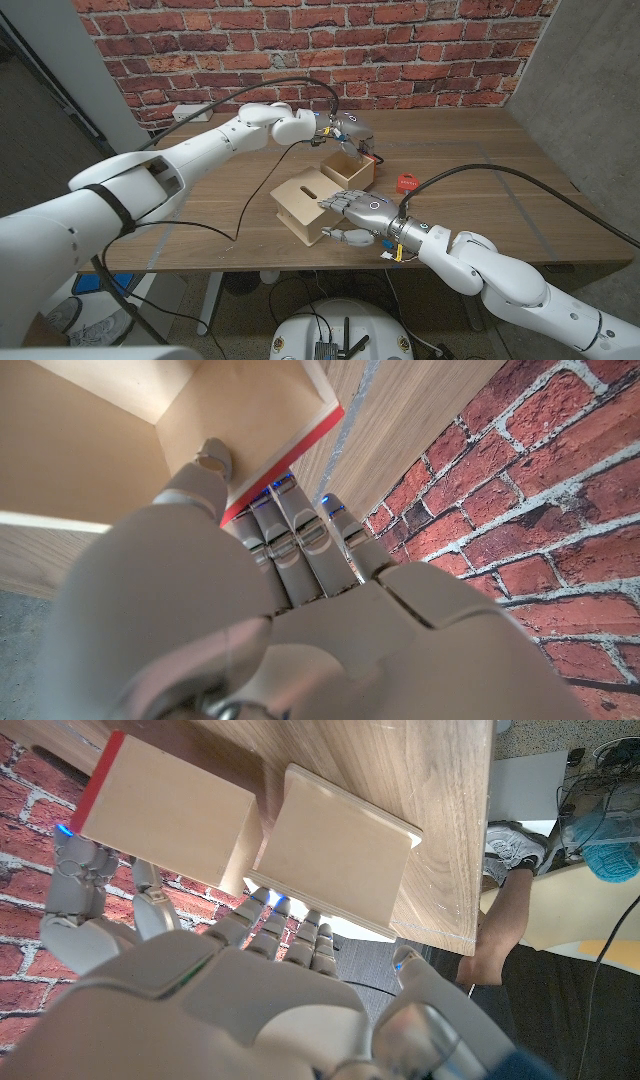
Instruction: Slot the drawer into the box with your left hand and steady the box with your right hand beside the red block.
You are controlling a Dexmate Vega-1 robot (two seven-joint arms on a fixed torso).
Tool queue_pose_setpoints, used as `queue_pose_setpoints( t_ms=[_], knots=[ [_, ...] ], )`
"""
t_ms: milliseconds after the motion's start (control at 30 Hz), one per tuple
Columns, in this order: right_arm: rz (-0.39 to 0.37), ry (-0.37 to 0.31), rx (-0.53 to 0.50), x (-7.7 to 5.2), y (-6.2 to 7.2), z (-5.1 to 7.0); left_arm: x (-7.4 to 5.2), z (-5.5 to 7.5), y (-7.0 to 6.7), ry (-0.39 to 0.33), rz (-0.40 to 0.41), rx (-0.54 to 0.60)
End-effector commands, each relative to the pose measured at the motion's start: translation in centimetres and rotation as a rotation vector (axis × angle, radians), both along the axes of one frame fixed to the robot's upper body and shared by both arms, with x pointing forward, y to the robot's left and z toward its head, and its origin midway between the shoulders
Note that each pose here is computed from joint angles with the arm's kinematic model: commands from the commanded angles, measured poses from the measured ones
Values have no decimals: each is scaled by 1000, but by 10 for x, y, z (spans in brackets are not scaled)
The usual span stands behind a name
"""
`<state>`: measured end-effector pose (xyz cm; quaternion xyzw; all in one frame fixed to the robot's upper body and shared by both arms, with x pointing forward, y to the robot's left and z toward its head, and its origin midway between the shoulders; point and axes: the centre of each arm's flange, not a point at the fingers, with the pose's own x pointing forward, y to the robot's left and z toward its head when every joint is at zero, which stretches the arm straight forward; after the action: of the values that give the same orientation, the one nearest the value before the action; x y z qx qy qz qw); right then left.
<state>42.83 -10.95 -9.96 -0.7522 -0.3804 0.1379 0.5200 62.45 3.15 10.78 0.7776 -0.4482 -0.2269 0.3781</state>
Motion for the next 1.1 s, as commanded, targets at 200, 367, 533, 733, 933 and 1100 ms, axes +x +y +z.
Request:
queue_pose_setpoints(
  t_ms=[200, 367, 533, 733, 933, 1100],
  knots=[
    [0, -1, 6, 1, -2, 0, -4, -7, 2, 11, 13, -27],
    [2, 4, 11, 2, -3, 0, -4, -8, 2, 12, 15, -22],
    [6, 3, 14, 2, -3, 0, -4, -7, 4, 13, 18, -15],
    [7, 5, 18, 2, -1, 0, -4, -8, 6, 12, 16, -8],
    [7, 1, 14, 2, 0, 0, -3, -8, 7, 12, 14, -2],
    [7, -7, 1, 3, 1, 0, -2, -6, 7, 11, 16, -11]
  ],
)
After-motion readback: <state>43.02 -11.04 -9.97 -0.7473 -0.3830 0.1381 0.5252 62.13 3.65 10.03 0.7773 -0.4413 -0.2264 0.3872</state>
